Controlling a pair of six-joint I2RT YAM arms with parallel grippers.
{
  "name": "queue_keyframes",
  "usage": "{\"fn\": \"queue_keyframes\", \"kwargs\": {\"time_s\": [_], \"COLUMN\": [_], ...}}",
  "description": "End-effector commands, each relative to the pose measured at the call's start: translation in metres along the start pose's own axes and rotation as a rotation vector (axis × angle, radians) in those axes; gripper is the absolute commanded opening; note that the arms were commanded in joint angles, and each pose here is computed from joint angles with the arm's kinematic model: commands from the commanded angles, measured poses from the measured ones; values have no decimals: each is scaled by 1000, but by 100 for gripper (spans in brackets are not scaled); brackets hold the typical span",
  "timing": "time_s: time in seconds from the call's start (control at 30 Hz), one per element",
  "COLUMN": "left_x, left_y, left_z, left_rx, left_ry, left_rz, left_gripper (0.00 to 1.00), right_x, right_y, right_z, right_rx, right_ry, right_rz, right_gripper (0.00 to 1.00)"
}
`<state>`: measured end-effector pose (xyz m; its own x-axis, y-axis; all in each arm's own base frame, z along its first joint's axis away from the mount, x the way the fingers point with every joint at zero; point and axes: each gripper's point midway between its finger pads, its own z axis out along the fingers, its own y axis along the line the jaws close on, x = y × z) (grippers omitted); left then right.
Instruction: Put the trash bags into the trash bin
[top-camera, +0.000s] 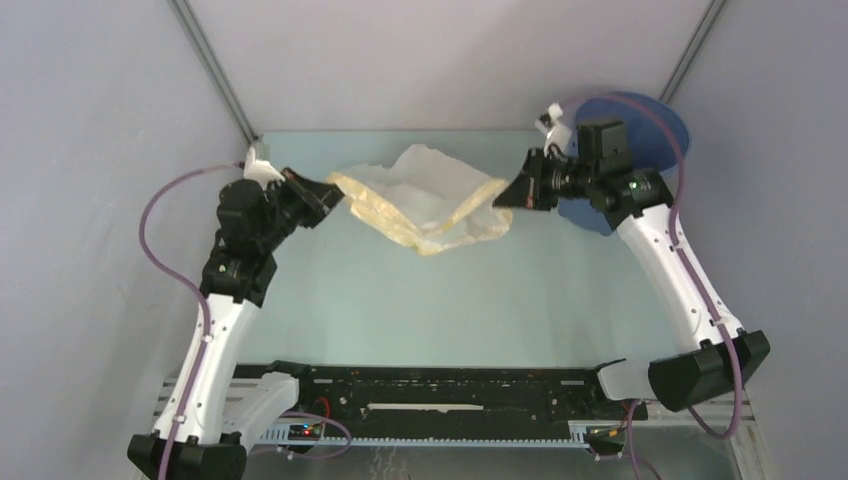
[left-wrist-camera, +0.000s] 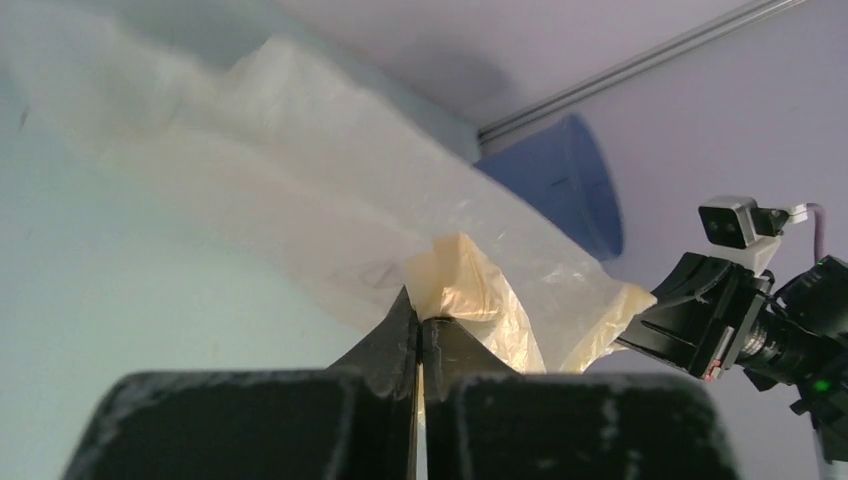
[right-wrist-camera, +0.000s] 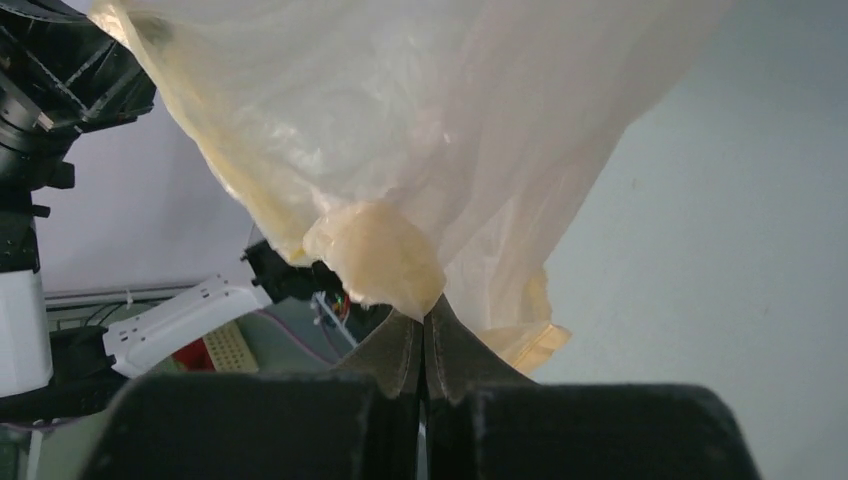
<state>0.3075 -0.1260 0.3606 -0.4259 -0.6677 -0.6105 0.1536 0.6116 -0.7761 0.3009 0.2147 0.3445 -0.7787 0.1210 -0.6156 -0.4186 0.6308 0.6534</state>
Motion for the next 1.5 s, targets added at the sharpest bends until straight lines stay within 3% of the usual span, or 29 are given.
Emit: {"fn": "queue_keyframes", "kwargs": {"time_s": [0.0,0.1,0.2,0.33,0.43,0.5,0.6,0.67,0.73,0.8,0.9,0.97,1.03,1.1,1.17,1.37,1.47], "left_x": [83,133,139,103,49,0,-77,-96,-96,-77,9,77,119,125,105,26,-3], "left_y": [93,142,155,122,59,-9,-132,-171,-157,-94,33,90,123,123,105,23,12], "left_z": [-9,-36,-53,-29,4,12,-29,-64,-74,-62,-35,-29,-36,-41,-40,-35,-43], "left_rx": [-235,-388,-429,-313,-138,44,326,412,363,176,-128,-213,-261,-219,-122,53,-23], "left_ry": [211,340,317,224,177,122,-51,-159,-231,-253,-43,139,217,188,104,-2,-58], "left_rz": [-156,-248,-228,-233,-261,-233,-27,116,154,62,-184,-300,-378,-422,-434,-265,-136], "left_gripper": [0,0,0,0,0,0,0,0,0,0,0,0,0,0,0,0,0], "right_x": [78,131,163,123,49,-1,-53,-63,-48,-22,36,86,138,176,185,107,78], "right_y": [-37,-51,-57,-37,-14,19,83,120,121,98,49,14,-11,-19,-19,14,31], "right_z": [17,20,21,32,35,21,-26,-56,-55,-38,-5,19,37,45,46,30,16], "right_rx": [30,82,114,14,-15,-24,-52,-90,-87,-83,-100,-69,-5,18,21,-58,-72], "right_ry": [173,262,301,240,149,64,-86,-180,-200,-187,-75,62,196,292,319,157,94], "right_rz": [193,232,233,267,203,103,-75,-201,-268,-240,-32,111,194,217,206,147,86], "right_gripper": [0,0,0,0,0,0,0,0,0,0,0,0,0,0,0,0,0]}}
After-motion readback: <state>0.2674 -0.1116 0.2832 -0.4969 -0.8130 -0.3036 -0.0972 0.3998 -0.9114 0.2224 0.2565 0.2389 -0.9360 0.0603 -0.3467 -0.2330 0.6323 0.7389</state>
